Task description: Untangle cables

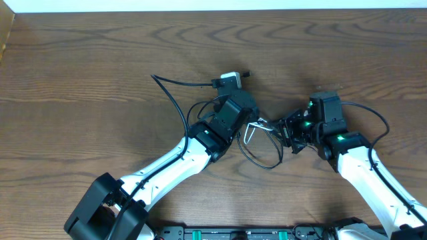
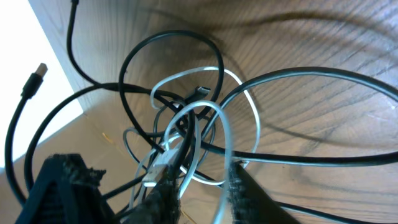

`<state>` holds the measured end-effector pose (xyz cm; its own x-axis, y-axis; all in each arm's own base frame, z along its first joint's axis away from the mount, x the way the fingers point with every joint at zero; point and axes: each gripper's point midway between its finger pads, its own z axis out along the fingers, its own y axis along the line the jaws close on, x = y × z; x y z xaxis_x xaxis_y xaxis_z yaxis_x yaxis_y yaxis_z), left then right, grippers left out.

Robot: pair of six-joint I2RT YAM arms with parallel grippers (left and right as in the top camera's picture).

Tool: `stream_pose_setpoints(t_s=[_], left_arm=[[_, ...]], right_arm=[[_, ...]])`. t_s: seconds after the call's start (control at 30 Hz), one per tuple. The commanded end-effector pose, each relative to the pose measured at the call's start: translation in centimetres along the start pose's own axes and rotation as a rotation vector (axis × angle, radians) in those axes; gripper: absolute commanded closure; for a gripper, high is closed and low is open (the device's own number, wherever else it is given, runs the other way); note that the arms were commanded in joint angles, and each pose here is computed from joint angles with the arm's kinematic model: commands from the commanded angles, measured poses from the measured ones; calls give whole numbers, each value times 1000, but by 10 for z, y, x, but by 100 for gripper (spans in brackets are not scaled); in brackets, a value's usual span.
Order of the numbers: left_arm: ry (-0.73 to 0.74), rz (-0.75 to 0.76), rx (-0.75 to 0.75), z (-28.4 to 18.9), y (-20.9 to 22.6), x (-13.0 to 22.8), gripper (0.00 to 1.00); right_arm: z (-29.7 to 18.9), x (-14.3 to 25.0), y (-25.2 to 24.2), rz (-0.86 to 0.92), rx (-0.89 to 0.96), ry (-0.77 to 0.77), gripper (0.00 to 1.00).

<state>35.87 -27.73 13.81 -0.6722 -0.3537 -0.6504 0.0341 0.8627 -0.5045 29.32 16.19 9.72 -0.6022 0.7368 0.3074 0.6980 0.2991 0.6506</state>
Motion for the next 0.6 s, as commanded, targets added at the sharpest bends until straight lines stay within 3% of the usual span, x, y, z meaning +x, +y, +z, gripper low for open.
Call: stream_pose_setpoints(t_s=[0.0, 0.23, 0.4, 0.57], left_arm=[[-36, -22, 27, -7, -10, -15, 93], [13, -3, -27, -6, 3, -3, 92], [93, 26, -115, -9, 25, 17, 92], [109, 32, -133, -10, 30, 20, 92]], right_arm=[[7, -12, -7, -8, 40, -74, 99], [-8, -47, 8, -317, 30, -278, 99], [-66, -73, 61, -532, -159, -470, 99], [-130, -98, 75, -621, -195, -700, 99]])
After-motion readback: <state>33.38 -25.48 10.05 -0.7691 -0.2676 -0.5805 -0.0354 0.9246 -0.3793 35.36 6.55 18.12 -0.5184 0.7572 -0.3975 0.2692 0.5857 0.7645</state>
